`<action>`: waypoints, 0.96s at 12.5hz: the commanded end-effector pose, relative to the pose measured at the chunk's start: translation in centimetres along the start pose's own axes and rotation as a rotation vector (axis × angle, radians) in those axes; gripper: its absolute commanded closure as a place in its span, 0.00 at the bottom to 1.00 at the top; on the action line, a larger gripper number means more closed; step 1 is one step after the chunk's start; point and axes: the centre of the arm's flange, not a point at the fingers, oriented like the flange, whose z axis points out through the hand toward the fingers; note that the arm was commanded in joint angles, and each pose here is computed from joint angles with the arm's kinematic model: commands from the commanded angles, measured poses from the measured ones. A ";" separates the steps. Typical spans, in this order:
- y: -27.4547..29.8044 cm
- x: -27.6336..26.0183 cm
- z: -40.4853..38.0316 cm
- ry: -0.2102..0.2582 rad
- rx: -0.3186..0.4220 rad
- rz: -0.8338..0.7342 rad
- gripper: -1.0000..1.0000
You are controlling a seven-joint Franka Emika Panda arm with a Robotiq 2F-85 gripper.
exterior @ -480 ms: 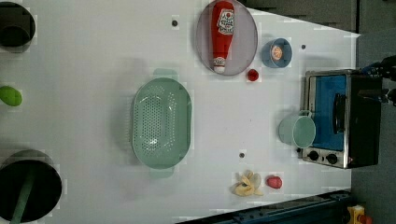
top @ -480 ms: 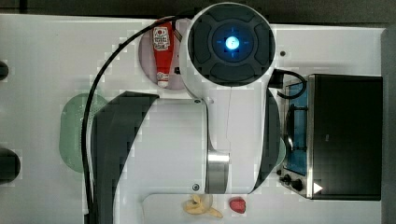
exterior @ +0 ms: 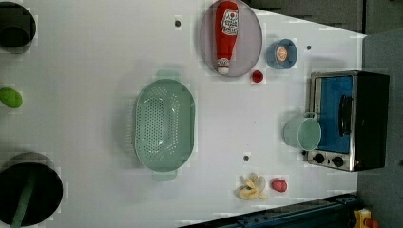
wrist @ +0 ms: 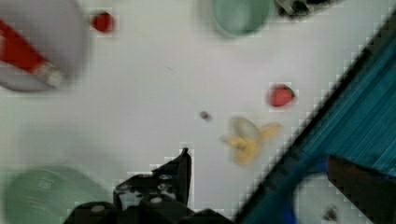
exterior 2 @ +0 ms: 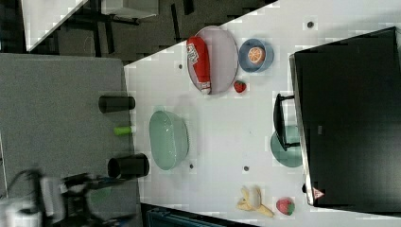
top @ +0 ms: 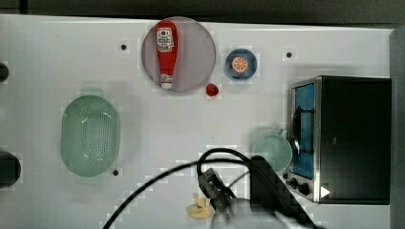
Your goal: Drag strainer left to right.
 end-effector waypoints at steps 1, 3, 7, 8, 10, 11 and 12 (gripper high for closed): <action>-4.2 -1.6 2.2 -0.004 -0.019 -0.027 0.00; -8.3 -4.7 4.1 0.020 -0.044 -0.077 0.00; -17.1 -12.2 10.6 0.084 -0.049 -0.005 0.00; -19.2 -14.2 12.3 0.091 -0.036 0.036 0.00; -22.7 -17.8 16.0 0.080 -0.008 0.139 0.00; -24.1 -19.4 18.0 0.064 -0.001 0.201 0.00; -25.3 -20.7 20.0 0.043 0.001 0.262 0.00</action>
